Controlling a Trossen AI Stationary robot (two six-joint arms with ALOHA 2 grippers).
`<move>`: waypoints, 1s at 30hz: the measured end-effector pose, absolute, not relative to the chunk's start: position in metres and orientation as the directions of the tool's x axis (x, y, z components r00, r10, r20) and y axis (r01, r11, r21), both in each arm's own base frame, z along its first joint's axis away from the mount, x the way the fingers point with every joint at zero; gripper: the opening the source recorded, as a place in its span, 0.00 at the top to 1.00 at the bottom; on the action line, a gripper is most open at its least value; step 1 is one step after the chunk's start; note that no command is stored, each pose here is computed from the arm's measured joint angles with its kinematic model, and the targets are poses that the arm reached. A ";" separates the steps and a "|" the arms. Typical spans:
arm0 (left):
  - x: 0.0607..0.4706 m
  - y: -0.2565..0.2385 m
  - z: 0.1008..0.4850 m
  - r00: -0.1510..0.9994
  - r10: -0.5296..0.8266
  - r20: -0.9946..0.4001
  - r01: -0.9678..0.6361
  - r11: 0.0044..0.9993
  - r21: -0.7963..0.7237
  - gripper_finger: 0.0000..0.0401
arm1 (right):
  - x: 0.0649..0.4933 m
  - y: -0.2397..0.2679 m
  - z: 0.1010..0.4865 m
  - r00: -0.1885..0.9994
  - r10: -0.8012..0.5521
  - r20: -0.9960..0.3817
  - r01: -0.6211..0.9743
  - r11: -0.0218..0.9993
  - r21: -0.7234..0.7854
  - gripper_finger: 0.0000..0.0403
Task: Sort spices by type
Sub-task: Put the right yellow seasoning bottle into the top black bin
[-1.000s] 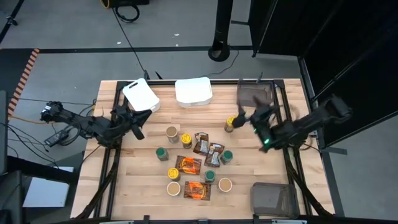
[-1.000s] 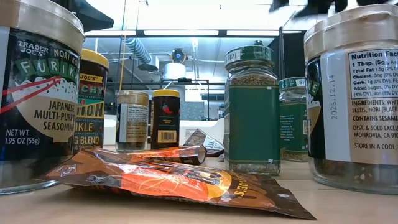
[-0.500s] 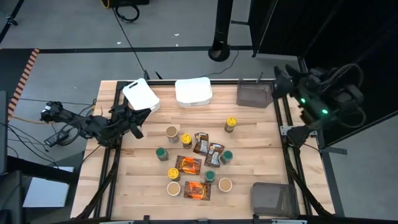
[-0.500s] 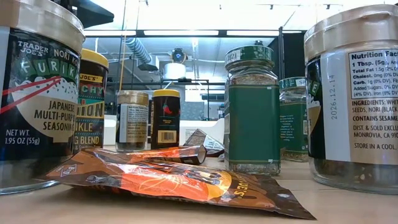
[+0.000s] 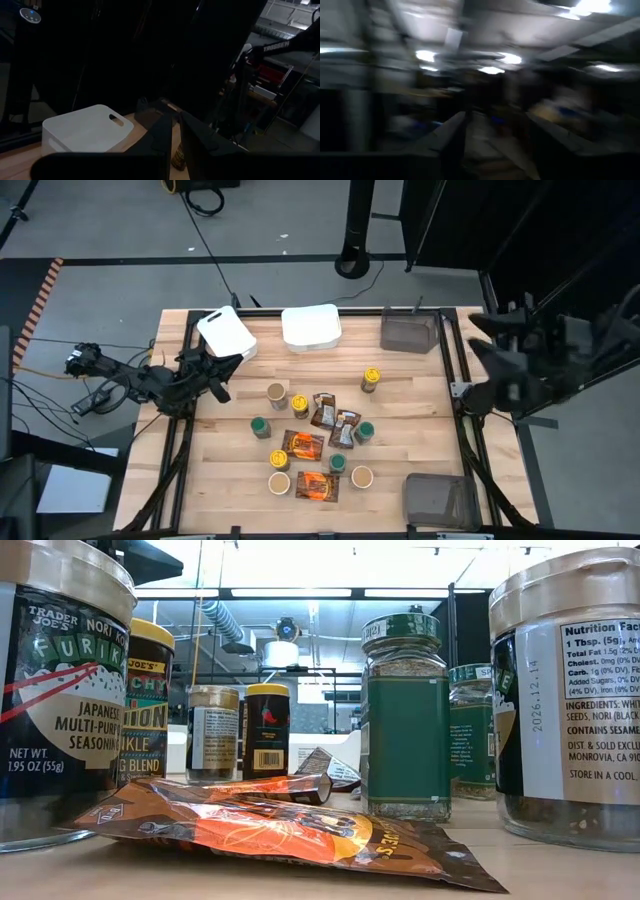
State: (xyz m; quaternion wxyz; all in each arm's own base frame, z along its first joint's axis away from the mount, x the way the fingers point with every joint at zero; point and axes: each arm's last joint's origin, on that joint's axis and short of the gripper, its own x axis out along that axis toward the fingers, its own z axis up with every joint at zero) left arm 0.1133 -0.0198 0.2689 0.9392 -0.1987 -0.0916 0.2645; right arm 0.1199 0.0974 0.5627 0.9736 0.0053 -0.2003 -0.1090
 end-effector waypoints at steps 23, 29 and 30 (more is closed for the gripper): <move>0.114 -0.021 0.268 0.862 0.502 0.064 -0.434 0.798 -0.419 0.90 | 0.202 -0.023 0.459 0.722 -0.343 -0.601 0.545 0.817 0.189 0.52; 0.114 -0.021 0.268 0.864 0.500 0.064 -0.431 0.799 -0.419 0.90 | 0.232 -0.036 0.426 0.550 -0.285 -0.785 0.497 0.867 0.034 0.53; 0.114 -0.021 0.268 0.864 0.500 0.064 -0.431 0.799 -0.419 0.90 | 0.236 -0.037 0.418 0.490 -0.261 -0.832 0.478 0.878 0.006 0.53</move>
